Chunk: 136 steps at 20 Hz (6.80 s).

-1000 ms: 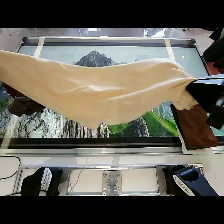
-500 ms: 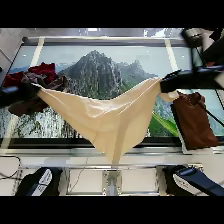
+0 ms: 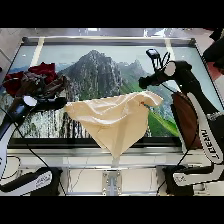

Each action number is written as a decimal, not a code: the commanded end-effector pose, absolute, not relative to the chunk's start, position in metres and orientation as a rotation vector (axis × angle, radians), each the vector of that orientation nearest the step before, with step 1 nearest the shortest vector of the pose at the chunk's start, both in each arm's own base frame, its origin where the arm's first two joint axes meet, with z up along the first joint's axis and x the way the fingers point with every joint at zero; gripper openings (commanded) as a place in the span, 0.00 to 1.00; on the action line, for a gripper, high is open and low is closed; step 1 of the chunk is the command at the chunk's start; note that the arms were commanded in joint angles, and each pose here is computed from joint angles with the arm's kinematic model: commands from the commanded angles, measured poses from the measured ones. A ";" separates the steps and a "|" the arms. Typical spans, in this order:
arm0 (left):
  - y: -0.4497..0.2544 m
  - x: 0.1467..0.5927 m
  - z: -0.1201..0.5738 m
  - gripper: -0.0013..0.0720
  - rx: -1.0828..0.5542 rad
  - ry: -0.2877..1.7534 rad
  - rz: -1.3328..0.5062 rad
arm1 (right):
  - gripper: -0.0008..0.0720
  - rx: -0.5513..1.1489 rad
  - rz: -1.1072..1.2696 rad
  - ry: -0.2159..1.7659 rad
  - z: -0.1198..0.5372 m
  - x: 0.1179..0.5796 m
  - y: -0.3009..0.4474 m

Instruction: Fold the shirts.

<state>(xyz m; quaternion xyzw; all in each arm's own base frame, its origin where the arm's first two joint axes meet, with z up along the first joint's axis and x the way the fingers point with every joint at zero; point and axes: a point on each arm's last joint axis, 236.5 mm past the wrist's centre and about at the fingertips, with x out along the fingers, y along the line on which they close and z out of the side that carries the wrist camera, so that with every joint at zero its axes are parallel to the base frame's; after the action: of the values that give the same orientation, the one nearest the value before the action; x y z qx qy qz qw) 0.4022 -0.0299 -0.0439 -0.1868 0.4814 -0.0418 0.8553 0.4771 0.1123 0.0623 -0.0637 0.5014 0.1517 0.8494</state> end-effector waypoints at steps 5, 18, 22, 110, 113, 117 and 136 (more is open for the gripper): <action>-0.011 0.410 -0.046 0.03 -0.392 0.972 -0.036 | 0.60 -0.001 0.066 1.278 0.114 0.367 -0.032; -0.020 0.398 -0.040 0.03 -0.397 1.010 -0.072 | 0.64 0.934 0.296 1.324 -0.069 0.247 0.110; -0.021 0.396 -0.040 0.03 -0.398 1.018 -0.075 | 0.63 0.855 0.271 1.337 -0.091 0.253 0.122; 0.043 0.244 -0.053 0.96 -1.085 1.101 0.277 | 0.67 0.338 0.158 1.190 0.069 0.346 -0.015; 0.029 0.235 -0.075 0.96 -1.169 1.188 0.242 | 0.67 0.351 0.185 1.162 0.073 0.352 -0.010; 0.016 0.236 -0.093 0.96 -1.237 1.259 0.184 | 0.67 0.369 0.219 1.131 0.079 0.357 -0.002; -0.003 0.267 -0.115 0.04 -1.156 1.240 0.128 | 0.67 0.253 0.149 1.304 0.053 0.320 -0.027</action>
<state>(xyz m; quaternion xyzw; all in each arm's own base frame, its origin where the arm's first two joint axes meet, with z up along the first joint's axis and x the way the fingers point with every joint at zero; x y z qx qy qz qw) 0.2635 -0.0016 -0.1163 -0.5144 0.5514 0.0618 0.6539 0.3466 0.0001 0.0739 0.1700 0.5511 0.1077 0.8098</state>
